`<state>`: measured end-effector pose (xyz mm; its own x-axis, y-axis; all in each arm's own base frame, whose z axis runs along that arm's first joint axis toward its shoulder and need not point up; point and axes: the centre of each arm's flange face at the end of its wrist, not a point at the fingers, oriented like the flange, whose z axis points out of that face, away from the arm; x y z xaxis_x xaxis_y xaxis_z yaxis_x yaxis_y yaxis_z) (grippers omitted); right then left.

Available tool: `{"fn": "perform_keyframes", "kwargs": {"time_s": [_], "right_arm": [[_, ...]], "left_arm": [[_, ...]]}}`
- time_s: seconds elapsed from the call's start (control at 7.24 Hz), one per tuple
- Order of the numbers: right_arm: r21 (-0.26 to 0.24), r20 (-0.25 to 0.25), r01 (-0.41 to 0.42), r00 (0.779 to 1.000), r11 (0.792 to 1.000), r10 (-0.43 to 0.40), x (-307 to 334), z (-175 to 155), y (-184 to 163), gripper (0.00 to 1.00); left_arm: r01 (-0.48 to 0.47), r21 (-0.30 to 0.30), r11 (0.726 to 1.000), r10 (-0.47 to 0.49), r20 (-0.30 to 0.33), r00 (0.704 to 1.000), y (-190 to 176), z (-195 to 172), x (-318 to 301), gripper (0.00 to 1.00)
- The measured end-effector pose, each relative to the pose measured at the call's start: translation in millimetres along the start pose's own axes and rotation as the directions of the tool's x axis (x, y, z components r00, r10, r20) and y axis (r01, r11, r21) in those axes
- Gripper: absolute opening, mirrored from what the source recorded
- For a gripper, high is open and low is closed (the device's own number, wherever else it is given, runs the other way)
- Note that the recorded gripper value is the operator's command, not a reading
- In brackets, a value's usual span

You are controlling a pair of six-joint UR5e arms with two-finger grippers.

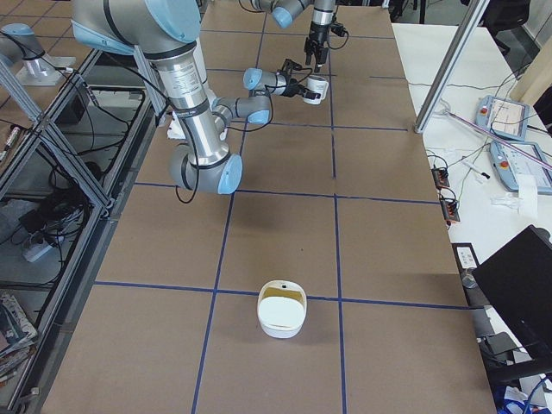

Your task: Left arm hands cup to right arm to dump lemon

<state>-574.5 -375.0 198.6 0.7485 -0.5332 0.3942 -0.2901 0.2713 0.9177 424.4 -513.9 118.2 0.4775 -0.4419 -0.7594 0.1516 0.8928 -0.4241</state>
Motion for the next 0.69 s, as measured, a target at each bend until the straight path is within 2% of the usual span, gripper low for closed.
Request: {"fn": "perform_keyframes", "kwargs": {"time_s": [0.28,0.41,0.69], "right_arm": [[0.001,0.004,-0.007,1.0,1.0,0.007,-3.0,-0.7,-1.5,0.41],[0.002,0.006,-0.008,1.0,1.0,0.008,-4.0,-1.0,-2.1,0.41],[0.004,0.008,-0.01,1.0,1.0,0.01,-5.2,-1.6,-3.2,0.41]], "left_arm": [[0.011,-0.008,1.0,-0.011,-0.016,1.0,1.9,10.7,3.3,0.6],[0.013,-0.009,1.0,-0.013,-0.018,1.0,2.4,13.0,3.6,0.46],[0.009,-0.014,1.0,-0.009,-0.013,1.0,5.1,18.9,2.6,0.39]]}}
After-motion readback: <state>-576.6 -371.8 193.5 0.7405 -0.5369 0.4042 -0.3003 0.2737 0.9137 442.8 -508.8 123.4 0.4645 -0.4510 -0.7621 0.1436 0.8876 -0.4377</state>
